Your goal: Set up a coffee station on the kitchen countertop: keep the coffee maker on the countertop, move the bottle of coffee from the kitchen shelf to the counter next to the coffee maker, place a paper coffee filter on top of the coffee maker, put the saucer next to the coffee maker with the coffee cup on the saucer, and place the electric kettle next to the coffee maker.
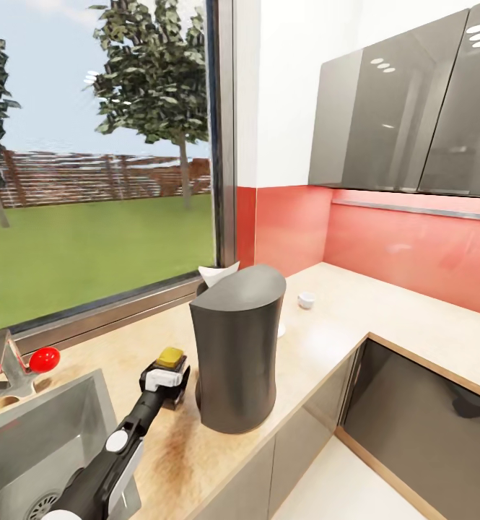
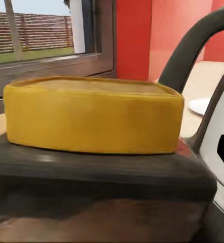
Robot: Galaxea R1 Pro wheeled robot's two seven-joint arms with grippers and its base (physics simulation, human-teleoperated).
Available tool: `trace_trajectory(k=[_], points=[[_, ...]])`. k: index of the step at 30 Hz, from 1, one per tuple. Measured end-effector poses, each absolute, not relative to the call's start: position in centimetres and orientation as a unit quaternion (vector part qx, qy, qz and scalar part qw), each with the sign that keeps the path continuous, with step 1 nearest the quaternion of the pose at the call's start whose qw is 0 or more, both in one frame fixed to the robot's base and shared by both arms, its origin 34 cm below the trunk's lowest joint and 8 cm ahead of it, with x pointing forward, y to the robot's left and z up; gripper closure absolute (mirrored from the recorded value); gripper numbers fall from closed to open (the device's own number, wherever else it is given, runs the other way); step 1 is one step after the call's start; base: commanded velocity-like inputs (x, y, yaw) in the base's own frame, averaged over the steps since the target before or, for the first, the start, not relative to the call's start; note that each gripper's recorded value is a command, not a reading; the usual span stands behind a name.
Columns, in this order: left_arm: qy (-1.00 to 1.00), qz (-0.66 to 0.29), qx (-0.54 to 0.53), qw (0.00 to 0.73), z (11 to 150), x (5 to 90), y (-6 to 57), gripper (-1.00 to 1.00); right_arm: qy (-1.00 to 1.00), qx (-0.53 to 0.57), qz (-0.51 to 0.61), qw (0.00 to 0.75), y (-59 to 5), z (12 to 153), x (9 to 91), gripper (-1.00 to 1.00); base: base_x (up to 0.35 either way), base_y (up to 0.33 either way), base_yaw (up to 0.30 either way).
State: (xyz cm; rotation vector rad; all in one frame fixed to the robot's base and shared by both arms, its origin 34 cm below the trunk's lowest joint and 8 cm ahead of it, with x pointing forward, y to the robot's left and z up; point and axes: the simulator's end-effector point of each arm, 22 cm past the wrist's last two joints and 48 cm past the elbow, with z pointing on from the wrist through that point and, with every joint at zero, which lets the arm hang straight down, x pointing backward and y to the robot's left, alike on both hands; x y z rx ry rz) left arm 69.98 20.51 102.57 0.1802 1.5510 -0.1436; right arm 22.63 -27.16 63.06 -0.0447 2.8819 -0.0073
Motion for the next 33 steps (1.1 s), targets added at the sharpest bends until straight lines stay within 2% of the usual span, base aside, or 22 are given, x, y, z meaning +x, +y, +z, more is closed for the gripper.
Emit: trace_trajectory(k=[26,33], points=[[0.699,-0.064,0.080,0.708,102.23,69.87,20.60,-1.00,0.992,-0.015,-0.003,0.129,-27.16,63.05,22.59,-1.00,0.000,0.000,0.000],[0.699,-0.062,0.078,0.708,102.20,69.93,20.74,-1.00,0.992,-0.015,-0.002,0.129,-27.16,63.04,22.63,-1.00,-0.171,0.000,0.000]])
